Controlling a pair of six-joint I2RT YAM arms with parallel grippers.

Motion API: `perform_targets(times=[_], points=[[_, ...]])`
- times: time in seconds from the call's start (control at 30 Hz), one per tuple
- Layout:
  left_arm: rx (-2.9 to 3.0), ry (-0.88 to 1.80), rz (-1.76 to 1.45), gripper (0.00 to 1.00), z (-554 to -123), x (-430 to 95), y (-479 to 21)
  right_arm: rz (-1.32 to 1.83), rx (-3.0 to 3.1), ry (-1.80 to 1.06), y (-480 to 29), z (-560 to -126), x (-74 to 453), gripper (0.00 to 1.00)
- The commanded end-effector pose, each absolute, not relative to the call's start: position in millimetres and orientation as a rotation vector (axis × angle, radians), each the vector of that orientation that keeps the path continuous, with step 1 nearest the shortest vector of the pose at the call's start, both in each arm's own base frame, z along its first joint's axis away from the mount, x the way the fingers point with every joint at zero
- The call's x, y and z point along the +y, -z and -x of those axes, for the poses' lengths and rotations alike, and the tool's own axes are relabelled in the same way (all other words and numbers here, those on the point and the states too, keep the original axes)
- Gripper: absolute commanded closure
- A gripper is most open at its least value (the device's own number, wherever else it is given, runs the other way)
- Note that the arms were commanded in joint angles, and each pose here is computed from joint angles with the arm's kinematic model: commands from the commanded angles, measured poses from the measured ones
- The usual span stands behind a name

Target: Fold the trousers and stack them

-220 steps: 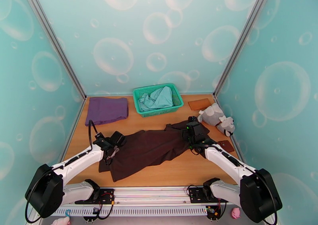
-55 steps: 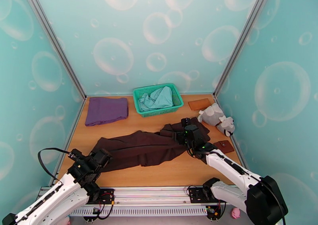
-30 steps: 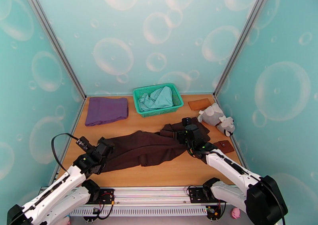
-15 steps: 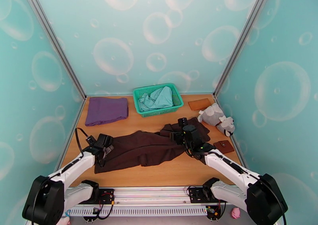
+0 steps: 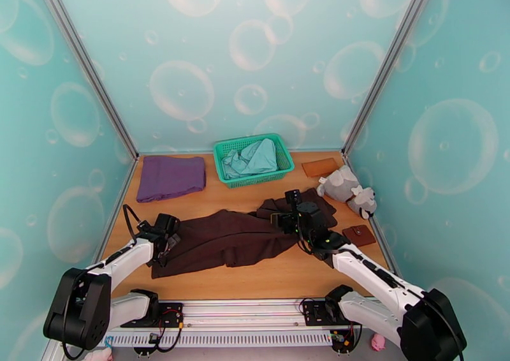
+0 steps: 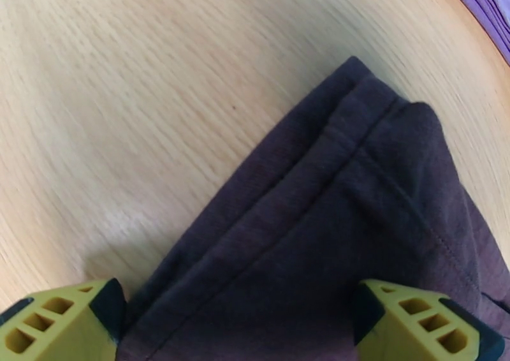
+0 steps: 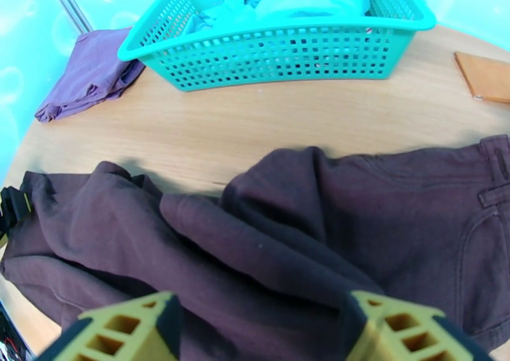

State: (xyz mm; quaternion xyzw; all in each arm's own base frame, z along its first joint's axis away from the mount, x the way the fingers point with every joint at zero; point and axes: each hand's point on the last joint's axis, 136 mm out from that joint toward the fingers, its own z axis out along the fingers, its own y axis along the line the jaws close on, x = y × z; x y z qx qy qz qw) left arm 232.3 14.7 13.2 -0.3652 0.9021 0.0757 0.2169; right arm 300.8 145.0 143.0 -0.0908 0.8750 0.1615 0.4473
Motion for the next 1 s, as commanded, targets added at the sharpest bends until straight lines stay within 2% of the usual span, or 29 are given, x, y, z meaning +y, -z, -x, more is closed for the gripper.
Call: perform_targets(times=[0.0,0.03,0.07,0.13,0.17,0.2,0.27,0.4,0.57,0.77,0.9,0.97], points=[[2.623,-0.072,0.976,0.16,-230.0,-4.8,9.7,0.206,2.133,-0.44,-149.7,-300.6,143.1,0.3],[2.635,-0.042,0.952,0.26,-233.4,-7.4,11.3,0.199,2.133,-0.438,-149.7,-300.5,140.9,0.3],[2.651,-0.021,0.934,0.39,-235.6,-8.7,13.3,0.187,2.13,-0.433,-151.1,-300.8,137.8,0.3],[2.671,-0.071,0.937,0.7,-235.6,-0.9,14.5,0.151,2.122,-0.431,-153.6,-302.0,130.2,0.29],[2.664,-0.118,0.936,0.91,-237.4,5.2,12.1,0.127,2.121,-0.432,-153.0,-302.2,125.4,0.29],[2.645,-0.167,0.931,1.0,-240.7,11.8,6.8,0.1,2.12,-0.428,-152.8,-303.4,119.8,0.29],[2.584,-0.224,0.924,1.0,-254.0,22.7,-14.7,0.053,2.127,-0.43,-149.0,-305.4,110.8,0.28],[2.372,-0.381,0.939,1.0,-280.8,57.2,-97.9,-0.005,2.17,-0.463,-136.3,-309.1,106.8,0.26],[2.168,-0.703,1.053,1.0,-269.5,127.7,-182.2,-0.089,2.225,-0.482,-120.2,-315.7,103.2,0.26],[2.038,-0.757,1.259,1.0,-230.0,196.3,-181.5,-0.227,2.258,-0.579,-100.4,-328.4,95.4,0.26],[2.08,-0.614,1.313,1.0,-228.4,207.2,-150.4,-0.287,2.358,-0.611,-66.9,-338.9,99.5,0.26],[2.08,-0.629,1.326,1.0,-228.8,213.5,-150.4,-0.339,2.406,-0.595,-49.6,-342.3,94.1,0.27]])
